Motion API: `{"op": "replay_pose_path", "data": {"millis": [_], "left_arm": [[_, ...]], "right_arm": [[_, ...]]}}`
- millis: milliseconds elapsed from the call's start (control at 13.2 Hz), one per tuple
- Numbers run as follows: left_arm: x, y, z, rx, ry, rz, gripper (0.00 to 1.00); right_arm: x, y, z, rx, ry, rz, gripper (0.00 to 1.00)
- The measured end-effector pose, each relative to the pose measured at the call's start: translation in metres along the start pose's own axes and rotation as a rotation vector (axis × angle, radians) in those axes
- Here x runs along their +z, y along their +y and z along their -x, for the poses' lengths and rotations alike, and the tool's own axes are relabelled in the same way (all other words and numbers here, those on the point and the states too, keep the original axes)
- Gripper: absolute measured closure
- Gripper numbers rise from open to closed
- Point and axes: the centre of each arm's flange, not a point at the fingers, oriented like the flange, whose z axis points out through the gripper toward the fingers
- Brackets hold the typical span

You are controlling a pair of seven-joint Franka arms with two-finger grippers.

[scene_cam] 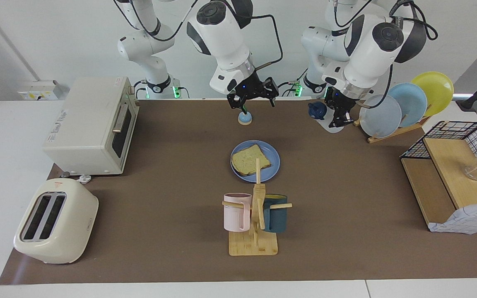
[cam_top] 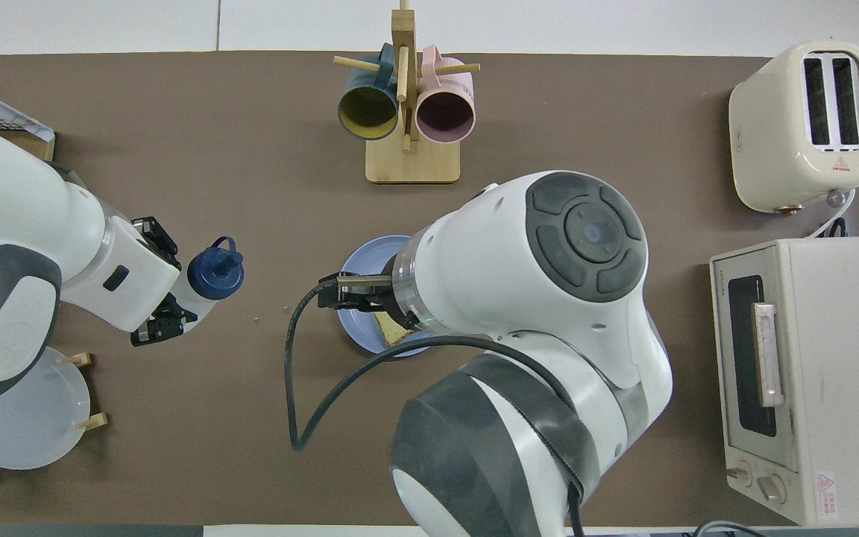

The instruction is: Put bread on plate and add seasoning

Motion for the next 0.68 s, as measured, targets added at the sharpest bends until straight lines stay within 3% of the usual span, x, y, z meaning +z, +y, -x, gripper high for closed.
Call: {"op": "replay_pose_path", "data": {"millis": [227, 455, 607, 682], "left_arm": [[0.000, 0.001, -0.002, 0.011, -0.001, 0.000, 0.53], [0.001, 0.002, -0.004, 0.021, -0.003, 0.002, 0.53], [0.001, 0.003, -0.004, 0.027, -0.002, 0.002, 0.53], [0.001, 0.004, -0.004, 0.028, -0.002, 0.003, 0.53]], "right_arm": [[-0.036, -0.026, 0.015, 0.077, 0.001, -0.073, 0.00], [-0.043, -0.051, 0.032, 0.099, 0.013, -0.127, 0.11], [-0.040, -0.065, 0.039, 0.087, 0.041, -0.162, 0.13], [-0.040, -0.068, 0.037, 0.087, 0.061, -0.182, 0.21]]}}
